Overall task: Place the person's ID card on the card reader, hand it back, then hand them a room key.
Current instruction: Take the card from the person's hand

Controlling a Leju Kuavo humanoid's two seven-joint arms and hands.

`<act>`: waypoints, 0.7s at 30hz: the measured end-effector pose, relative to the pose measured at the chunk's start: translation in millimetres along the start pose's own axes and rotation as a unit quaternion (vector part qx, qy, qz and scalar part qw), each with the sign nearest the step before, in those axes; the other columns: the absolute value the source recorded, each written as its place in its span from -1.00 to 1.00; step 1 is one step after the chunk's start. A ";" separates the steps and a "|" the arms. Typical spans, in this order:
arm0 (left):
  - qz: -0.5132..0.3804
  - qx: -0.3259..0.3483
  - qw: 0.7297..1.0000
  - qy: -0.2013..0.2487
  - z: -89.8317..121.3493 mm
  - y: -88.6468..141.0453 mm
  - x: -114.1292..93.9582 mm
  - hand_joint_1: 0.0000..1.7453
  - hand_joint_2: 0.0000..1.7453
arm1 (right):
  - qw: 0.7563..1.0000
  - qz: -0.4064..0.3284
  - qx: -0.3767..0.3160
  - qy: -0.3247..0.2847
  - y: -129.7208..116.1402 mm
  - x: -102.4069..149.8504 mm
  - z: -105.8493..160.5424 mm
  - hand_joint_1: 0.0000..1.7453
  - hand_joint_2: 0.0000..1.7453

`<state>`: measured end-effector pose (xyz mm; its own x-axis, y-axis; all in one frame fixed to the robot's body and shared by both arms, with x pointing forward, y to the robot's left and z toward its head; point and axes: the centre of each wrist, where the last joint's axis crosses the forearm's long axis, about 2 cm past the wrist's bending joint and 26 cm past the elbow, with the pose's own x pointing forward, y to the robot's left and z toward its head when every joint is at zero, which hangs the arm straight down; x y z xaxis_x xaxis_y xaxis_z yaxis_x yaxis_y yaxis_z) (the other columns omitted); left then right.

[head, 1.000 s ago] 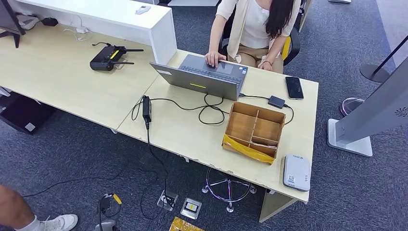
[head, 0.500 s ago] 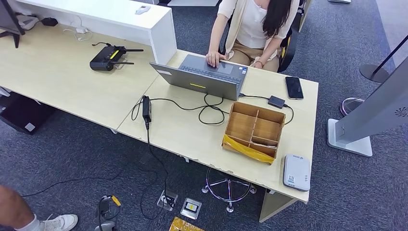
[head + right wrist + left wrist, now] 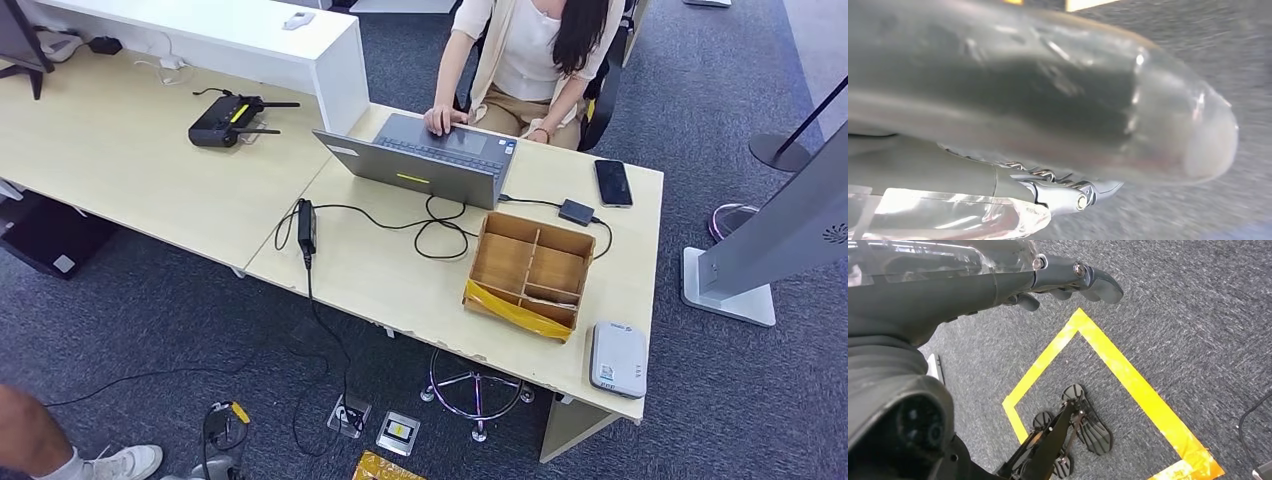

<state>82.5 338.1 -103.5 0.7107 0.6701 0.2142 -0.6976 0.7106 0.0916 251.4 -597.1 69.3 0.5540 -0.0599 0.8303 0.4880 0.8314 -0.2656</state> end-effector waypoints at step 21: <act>-0.034 -0.022 0.999 0.004 -2.0 10.9 9.8 -1.00 -1.00 | 0.946 0.029 0.191 -0.260 45.6 180.5 -11.4 -1.00 -1.00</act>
<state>82.1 352.8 -102.3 0.7576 0.6208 0.2015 -0.6424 0.7638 0.0622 381.4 -576.4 201.5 0.1175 0.1899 0.9748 0.1329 0.9697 -0.2049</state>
